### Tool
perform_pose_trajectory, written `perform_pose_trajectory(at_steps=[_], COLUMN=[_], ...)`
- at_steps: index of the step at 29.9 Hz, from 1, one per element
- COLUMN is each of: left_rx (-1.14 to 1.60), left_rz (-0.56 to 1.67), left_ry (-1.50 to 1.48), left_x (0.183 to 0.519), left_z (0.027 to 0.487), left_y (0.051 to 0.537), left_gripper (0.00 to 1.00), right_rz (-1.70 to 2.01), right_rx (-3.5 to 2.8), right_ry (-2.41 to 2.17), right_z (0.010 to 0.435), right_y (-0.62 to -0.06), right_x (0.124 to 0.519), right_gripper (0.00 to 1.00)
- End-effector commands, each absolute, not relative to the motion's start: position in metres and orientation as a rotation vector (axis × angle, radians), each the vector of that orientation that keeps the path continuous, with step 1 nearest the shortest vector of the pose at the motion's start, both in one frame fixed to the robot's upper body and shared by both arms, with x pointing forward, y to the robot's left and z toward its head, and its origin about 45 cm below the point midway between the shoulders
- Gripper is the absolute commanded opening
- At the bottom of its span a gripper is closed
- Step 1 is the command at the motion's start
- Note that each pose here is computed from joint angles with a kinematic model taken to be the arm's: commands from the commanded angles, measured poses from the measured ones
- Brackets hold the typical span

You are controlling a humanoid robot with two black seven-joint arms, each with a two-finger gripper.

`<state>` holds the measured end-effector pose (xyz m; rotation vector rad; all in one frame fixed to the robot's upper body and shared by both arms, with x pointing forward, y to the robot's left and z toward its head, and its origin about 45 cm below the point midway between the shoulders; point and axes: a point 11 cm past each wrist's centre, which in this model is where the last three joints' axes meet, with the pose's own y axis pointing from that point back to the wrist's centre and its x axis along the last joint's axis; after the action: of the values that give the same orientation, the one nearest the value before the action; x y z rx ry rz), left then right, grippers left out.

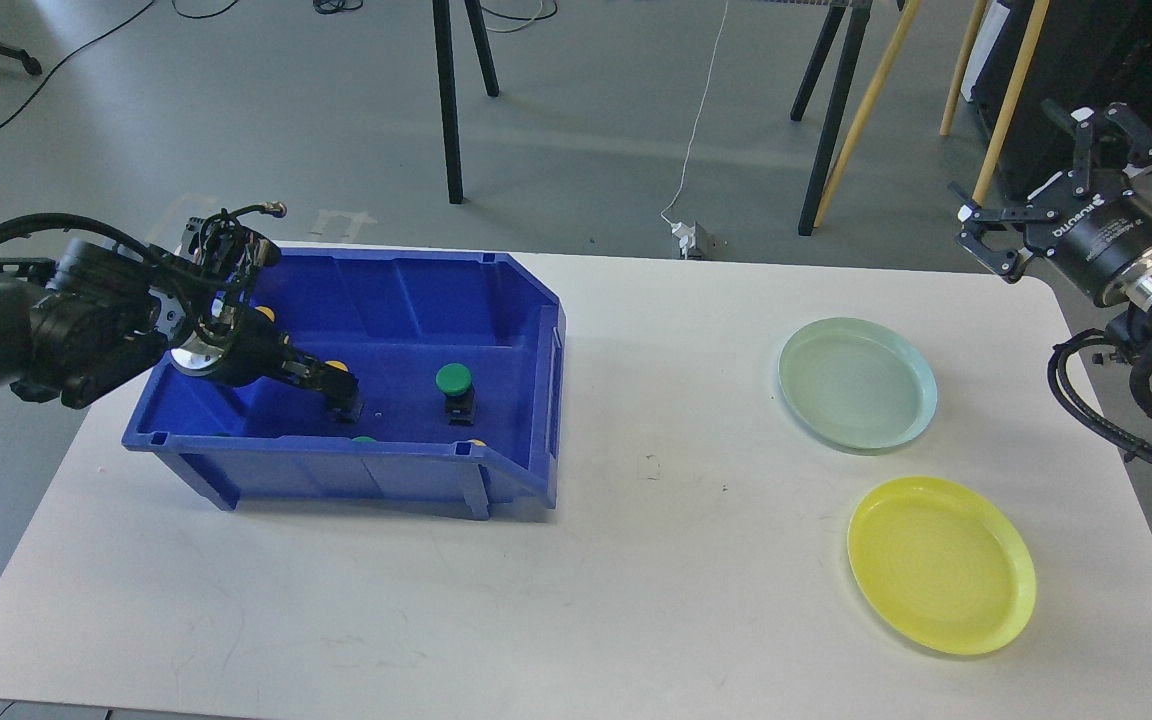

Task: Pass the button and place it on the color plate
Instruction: 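Lower the left gripper and close it on the yellow button, then lift the yellow button out of the bin toward the right gripper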

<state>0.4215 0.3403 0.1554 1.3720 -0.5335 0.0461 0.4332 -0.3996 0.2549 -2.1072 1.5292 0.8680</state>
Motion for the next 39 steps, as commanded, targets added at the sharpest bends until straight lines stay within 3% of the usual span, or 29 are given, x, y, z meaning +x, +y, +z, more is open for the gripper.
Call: perform_pose_trajectory(at_steps=[1,6,10,18,25,30,32,33,39], left_rx=[1.369,1.381,1.389,1.386,1.382,1.385,1.407,1.413,1.343], left_rz=[0.059,0.069,0.069,0.067,0.066,0.047,0.015,-0.001,0.016], left_ry=[-0.536,-0.531,-0.541,-0.54,-0.545,-0.536,-0.553,-0.564,-0.583], left_x=[0.423,0.423,0.425,0.424,0.425,0.421,0.42,0.42,0.425], left_z=[0.156,0.153,0.149,0.147,0.146,0.144,0.143,0.143,0.159], left_y=[0.34,0.346,0.344,0.342,0.339,0.339,0.341,0.34,0.324], left_gripper=[0.89,0.8,0.64,0.62,0.55,0.31,0.09,0.05,0.04], right_rz=[0.874,0.875,0.881,0.886,0.89,0.892,0.891,0.892,0.894], right_rx=[-2.107,-2.105,-2.103,-2.101,-2.099,-2.098,-2.098,-2.098,-2.091], right_ry=[1.531,1.531,1.531,1.532,1.537,1.538,1.539,1.538,1.544], right_z=[0.253,0.252,0.25,0.248,0.246,0.245,0.246,0.245,0.243], right_y=[-0.399,-0.399,-0.399,-0.398,-0.399,-0.4,-0.4,-0.4,-0.401], right_x=[0.432,0.432,0.432,0.431,0.43,0.429,0.429,0.429,0.428], right_gripper=[0.99,0.99,0.99,0.99,0.99,0.99,0.99,0.99,0.99])
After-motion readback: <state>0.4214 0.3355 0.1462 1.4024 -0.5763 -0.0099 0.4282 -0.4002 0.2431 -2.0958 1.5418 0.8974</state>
